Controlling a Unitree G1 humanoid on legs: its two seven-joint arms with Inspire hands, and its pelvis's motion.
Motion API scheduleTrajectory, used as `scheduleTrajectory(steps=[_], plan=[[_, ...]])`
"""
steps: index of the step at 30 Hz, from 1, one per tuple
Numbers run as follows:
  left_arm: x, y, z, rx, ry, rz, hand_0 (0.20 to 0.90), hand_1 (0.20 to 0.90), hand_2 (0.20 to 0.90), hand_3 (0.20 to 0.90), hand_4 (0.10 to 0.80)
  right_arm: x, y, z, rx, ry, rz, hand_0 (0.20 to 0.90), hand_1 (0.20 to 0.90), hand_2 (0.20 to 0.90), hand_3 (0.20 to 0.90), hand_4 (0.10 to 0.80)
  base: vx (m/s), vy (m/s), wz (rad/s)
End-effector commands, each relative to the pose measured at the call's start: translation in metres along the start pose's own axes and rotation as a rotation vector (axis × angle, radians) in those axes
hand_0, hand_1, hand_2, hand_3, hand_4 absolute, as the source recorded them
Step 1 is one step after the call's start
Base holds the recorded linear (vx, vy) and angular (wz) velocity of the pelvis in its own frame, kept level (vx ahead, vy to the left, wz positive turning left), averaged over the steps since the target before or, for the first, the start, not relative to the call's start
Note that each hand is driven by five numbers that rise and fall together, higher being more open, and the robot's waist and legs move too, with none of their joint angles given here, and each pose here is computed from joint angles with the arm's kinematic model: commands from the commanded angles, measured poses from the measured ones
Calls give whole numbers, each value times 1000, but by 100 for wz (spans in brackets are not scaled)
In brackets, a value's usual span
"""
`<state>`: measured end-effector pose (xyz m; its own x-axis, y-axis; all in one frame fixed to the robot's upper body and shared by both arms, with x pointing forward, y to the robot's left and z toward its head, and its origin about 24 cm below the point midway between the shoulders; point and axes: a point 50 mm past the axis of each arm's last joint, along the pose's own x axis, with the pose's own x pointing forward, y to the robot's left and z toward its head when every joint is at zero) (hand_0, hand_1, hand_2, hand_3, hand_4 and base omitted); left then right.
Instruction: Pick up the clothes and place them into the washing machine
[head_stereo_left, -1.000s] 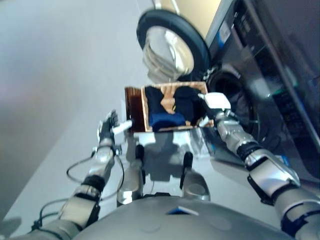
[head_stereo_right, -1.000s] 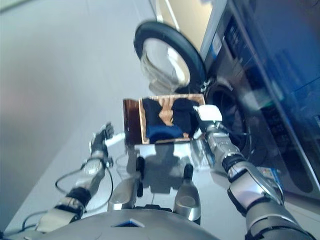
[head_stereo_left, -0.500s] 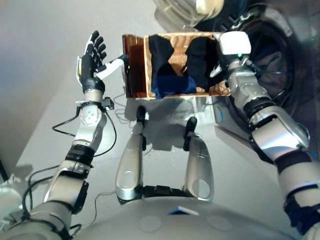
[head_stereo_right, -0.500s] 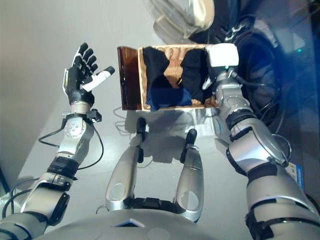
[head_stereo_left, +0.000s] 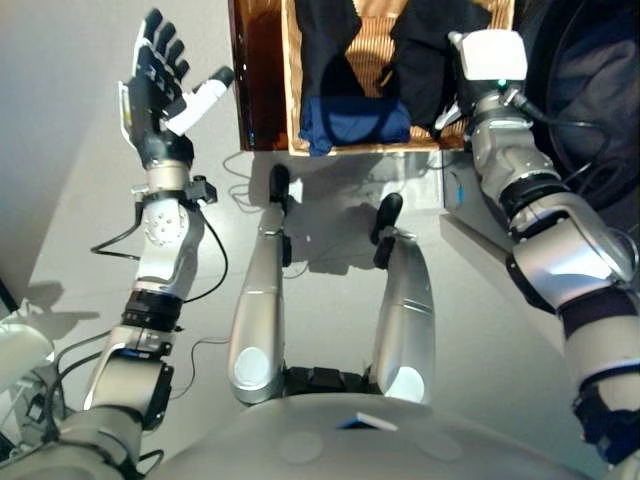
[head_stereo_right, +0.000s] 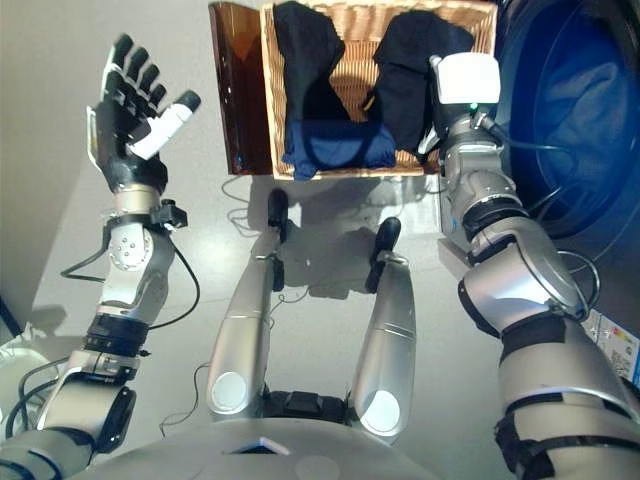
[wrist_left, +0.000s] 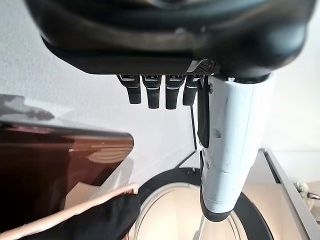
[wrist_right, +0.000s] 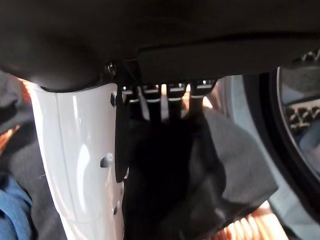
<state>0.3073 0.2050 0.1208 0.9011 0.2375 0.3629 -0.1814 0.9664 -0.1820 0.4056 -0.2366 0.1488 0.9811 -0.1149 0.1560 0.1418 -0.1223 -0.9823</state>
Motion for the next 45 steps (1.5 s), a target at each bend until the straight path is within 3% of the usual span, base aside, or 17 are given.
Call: scheduleTrajectory(steps=[1,10,11,12,13,23,34,38,45], plan=[[7,1,58,-66,-311,15,900,900,900,900,800,10,-34,-17,6,69,-133,900,900,900,900,800,98,-43,16],[0,5,63,-60,-342,26,900,900,900,900,800,12,-39,-27,11,114,-137,900,900,900,900,800,20,-3,7],[-1,5,62,-60,-339,27,900,900,900,900,800,12,-41,-28,15,115,-145,639,639,639,639,614,10,-2,9],[-1,5,62,-60,-339,27,900,900,900,900,800,12,-41,-28,14,115,-145,302,302,302,302,373,23,-3,7],[-4,6,61,-59,-335,32,900,900,900,900,800,14,-47,-29,31,124,-167,200,200,200,200,300,18,-4,7],[-5,7,59,-56,-328,39,900,900,900,900,800,14,-46,-20,136,117,-190,200,200,200,200,300,11,-1,5],[0,4,41,-52,-258,43,900,900,900,900,800,8,-31,-13,418,162,-212,200,200,200,200,300,-23,6,-1],[-6,12,8,-3,-111,80,900,900,900,900,800,7,-35,-7,624,165,-270,200,200,200,200,300,7,4,-1],[-21,31,-36,92,98,122,900,900,900,900,800,-4,-17,-7,764,171,-279,200,200,200,200,300,43,33,-5]])
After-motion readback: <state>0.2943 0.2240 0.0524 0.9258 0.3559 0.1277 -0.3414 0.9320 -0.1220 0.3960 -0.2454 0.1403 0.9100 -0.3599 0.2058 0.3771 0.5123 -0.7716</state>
